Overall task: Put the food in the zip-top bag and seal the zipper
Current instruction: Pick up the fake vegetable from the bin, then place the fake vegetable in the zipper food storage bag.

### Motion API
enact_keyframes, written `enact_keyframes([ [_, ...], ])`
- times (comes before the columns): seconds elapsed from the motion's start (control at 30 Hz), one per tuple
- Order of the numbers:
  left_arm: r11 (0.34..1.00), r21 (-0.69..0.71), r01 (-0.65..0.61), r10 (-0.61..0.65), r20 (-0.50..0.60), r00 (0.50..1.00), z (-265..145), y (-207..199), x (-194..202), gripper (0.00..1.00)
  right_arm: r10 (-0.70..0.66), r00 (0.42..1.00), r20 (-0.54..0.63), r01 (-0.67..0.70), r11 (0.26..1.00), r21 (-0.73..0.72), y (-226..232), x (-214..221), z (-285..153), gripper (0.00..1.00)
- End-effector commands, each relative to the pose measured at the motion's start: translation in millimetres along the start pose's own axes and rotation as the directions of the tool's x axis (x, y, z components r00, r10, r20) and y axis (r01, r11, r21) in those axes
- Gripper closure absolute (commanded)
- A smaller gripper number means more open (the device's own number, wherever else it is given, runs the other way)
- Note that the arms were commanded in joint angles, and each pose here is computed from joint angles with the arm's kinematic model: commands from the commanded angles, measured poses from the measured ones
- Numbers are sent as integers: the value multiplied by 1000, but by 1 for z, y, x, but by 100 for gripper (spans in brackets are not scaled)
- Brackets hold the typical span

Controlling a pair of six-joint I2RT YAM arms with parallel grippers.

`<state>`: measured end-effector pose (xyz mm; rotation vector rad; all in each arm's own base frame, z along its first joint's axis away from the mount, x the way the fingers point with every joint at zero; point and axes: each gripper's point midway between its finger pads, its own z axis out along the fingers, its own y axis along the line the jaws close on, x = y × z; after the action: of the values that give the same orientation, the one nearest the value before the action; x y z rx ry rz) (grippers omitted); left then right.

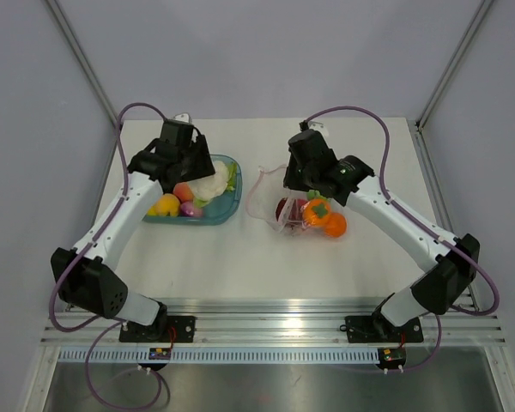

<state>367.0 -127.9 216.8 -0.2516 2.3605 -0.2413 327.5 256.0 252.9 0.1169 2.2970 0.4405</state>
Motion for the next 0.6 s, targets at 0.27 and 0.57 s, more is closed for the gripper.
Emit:
enact_keyframes([
  [0.27, 893, 449, -25, 18, 20, 1000, -84, -70, -9, 59, 20, 1000, 11, -19, 994, -105, 41, -15, 12, 100],
  [0.57, 794, 608, -16, 101, -106, 989, -93, -106, 30, 58, 28, 1000, 13, -26, 992, -123, 47, -19, 12, 100],
])
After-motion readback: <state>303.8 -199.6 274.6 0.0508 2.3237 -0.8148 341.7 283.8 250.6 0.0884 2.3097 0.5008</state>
